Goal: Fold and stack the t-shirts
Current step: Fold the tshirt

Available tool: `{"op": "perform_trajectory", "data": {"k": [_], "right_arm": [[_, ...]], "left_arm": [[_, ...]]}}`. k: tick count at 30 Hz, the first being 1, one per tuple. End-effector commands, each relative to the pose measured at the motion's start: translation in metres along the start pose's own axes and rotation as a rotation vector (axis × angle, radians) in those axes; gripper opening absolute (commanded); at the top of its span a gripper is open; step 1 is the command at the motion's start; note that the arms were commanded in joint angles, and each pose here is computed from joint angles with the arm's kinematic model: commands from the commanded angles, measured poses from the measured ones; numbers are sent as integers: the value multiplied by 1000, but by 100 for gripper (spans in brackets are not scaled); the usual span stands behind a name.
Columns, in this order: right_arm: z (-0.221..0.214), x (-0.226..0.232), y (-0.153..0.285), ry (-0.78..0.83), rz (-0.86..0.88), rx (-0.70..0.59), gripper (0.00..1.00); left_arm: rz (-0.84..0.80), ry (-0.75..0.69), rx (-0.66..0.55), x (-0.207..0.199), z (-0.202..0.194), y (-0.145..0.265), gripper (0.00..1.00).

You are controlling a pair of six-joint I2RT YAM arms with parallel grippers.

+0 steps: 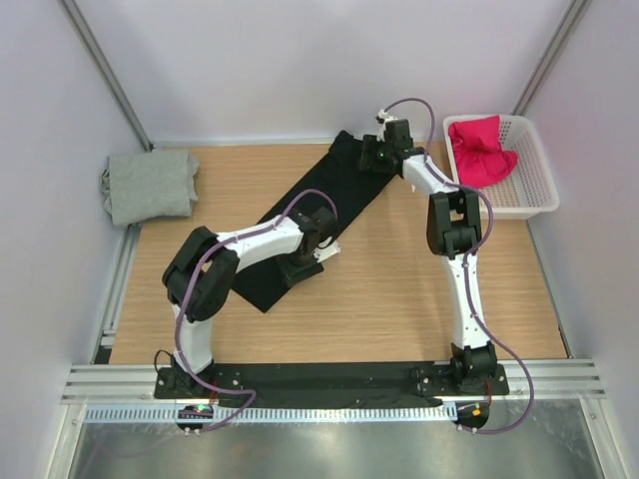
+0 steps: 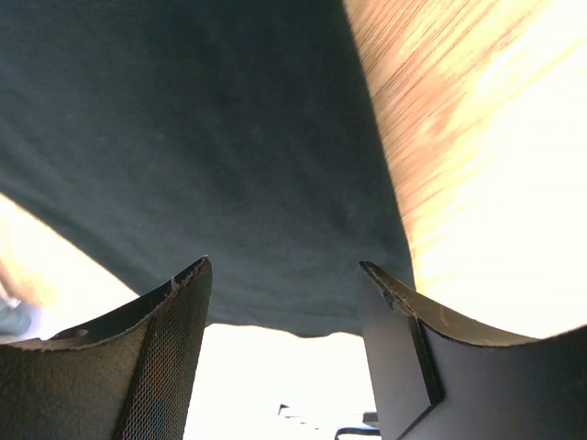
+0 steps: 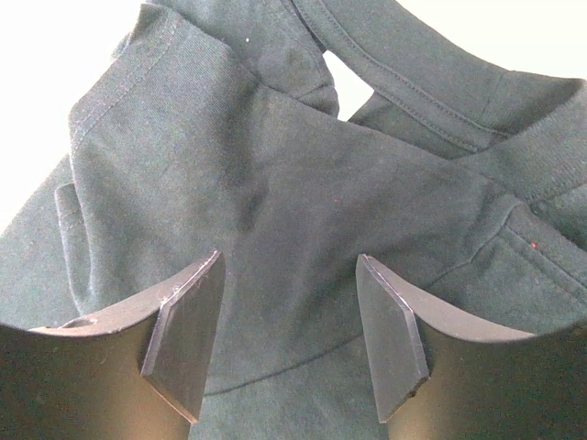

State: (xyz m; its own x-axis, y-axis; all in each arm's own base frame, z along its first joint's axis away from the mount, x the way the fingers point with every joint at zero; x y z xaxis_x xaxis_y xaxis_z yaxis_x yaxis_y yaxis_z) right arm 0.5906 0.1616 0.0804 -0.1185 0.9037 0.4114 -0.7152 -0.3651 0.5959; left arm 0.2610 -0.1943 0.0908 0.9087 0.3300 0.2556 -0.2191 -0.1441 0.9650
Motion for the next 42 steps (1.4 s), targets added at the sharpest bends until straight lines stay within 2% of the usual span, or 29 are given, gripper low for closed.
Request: {"op": "perform_trajectory", "data": {"k": [1,5,11,20,25,33,36,37,38,40,41,42], "right_arm": [[42,19,39,-16,45,-74,65],[49,14,57,-39,42,-77,65],[56,4,67,-55,22,-90,65],[23,-5,63,-93,7,5,65],[8,-15,54,-92,-13,43,65],[10,-16,48,-83,-14,32,65],[9,-18,46,-75,-18,30,66],[10,-18,45,-72,-18,26,65],[9,-20,43,-72,-23,28,65],[6,-21,37,-72,-24,32,65],[6,-22,35,-75,-26,32,65],[3,-24,30,-76,-27,39,65]], "left_arm": [[26,27,-38,11,-4,34,65],[-26,38,-30,-1,-18,45,65],[-116,43,16,-25,-44,39,64],[-212,35,43,-41,-50,30,63],[-278,36,69,-52,-51,19,59],[-325,26,100,-58,-49,6,56],[-366,34,100,-62,-47,4,46],[-373,34,102,-62,-47,3,41],[-385,34,100,-63,-46,3,32],[-401,31,109,-64,-46,3,24],[-404,28,107,-64,-45,3,17],[-406,19,105,-64,-44,4,15]]}}
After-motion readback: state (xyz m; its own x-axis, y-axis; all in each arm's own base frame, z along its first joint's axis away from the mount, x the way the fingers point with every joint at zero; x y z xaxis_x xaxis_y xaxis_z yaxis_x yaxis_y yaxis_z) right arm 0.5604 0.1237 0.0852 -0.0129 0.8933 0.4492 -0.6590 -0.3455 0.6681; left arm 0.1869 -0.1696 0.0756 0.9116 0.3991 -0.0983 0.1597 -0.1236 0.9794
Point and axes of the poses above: each gripper's point midway between its finger pads, its own y axis back along the fingers, its own x axis along the line the jaws close on, z = x × y, the point moved 6 cm from there along y, back along the fingers, and after that the axes turned 8 degrees about -y, right-handed, at the moved point
